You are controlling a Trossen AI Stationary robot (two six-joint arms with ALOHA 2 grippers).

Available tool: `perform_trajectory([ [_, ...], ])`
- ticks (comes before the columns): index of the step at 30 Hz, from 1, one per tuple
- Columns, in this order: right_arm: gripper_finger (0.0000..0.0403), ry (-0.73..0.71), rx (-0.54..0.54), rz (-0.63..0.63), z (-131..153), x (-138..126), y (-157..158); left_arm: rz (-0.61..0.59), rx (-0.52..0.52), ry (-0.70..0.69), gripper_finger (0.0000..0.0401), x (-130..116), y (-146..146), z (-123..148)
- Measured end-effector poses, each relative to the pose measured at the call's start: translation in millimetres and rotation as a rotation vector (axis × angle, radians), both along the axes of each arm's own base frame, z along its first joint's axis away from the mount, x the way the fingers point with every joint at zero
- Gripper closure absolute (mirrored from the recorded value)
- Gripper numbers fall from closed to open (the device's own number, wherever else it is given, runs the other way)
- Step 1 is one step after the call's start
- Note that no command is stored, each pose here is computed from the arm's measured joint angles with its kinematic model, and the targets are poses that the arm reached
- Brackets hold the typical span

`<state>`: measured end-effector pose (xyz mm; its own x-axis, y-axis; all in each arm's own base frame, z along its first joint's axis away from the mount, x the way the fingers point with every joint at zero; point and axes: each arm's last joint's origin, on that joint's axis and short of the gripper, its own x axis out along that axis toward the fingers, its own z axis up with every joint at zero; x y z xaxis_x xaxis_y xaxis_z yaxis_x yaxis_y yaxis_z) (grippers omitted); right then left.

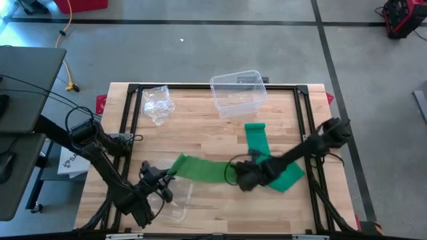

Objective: Roll bandage
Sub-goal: Roll the green bandage

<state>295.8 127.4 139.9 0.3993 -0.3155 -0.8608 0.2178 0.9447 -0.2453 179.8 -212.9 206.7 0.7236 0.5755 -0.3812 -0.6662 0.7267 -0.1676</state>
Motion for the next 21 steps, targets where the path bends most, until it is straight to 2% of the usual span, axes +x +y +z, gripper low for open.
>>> perform_trajectory([
  [4, 0.04, 0.051, -0.041, 0.093, 1, 18, -38, 0.001, -0.023, -0.011, 0.0354, 7, -1, -1],
  [8, 0.0364, 0.145, -0.094, 0.069, 5, 23, -71, 0.011, -0.033, -0.019, 0.0354, 11, 0, -1],
  [11, 0.0313, 0.184, -0.12, -0.12, 17, 24, -91, 0.016, -0.04, -0.024, 0.0354, 12, 1, -1],
  [13, 0.0278, 0.204, -0.093, -0.261, 29, 24, -101, 0.017, -0.043, -0.026, 0.0354, 12, 1, -1],
  [15, 0.0249, 0.226, -0.059, -0.303, 38, 25, -105, 0.019, -0.049, -0.032, 0.0354, 12, 0, -1],
  [17, 0.0227, 0.22, -0.047, -0.279, 46, 28, -98, 0.018, -0.055, -0.048, 0.0354, 13, -1, -1],
  [21, 0.0216, 0.131, -0.1, -0.19, 63, 30, -69, 0.002, -0.053, -0.077, 0.0354, 16, -4, 0],
])
